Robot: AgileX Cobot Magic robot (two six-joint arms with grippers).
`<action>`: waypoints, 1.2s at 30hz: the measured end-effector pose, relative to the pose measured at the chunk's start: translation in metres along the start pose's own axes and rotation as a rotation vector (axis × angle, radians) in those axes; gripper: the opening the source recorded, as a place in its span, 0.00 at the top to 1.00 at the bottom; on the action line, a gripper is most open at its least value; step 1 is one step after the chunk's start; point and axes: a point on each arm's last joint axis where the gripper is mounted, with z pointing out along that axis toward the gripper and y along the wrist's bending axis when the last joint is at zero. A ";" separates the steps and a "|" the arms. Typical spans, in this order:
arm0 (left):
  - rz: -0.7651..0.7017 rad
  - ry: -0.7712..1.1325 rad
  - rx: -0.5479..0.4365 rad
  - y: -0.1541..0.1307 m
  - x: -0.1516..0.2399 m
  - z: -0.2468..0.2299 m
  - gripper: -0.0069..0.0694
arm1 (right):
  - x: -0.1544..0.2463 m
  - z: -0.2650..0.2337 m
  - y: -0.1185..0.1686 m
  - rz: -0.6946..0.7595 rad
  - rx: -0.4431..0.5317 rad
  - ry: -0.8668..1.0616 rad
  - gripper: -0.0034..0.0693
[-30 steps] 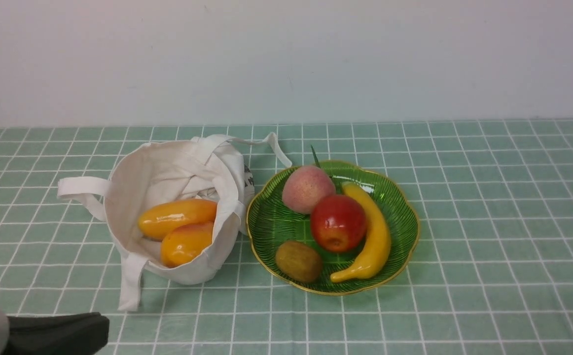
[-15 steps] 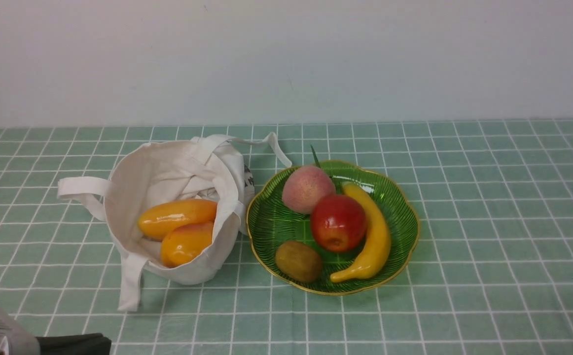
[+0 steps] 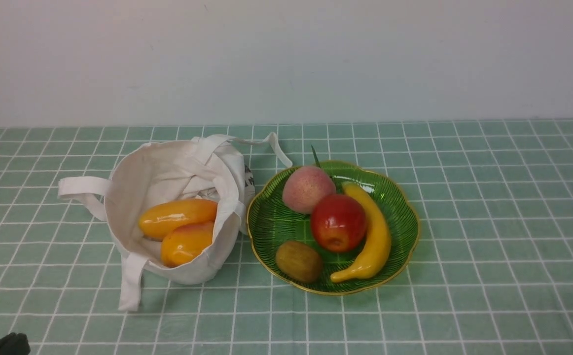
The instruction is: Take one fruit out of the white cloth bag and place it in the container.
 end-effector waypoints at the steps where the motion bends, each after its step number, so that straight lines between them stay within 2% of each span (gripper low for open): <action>1: -0.012 0.003 -0.015 0.001 0.006 0.001 0.92 | 0.000 0.000 0.000 0.000 0.000 0.000 0.97; 4: -0.021 0.015 -0.049 0.004 0.018 0.004 0.92 | 0.000 0.000 0.000 0.000 0.000 0.000 0.97; 12: -0.004 0.017 -0.087 0.006 0.019 0.004 0.92 | 0.000 0.000 0.000 0.000 0.000 0.000 0.97; 36: 0.010 0.018 -0.063 0.005 0.019 0.004 0.92 | 0.000 0.000 0.000 0.000 0.000 0.000 0.97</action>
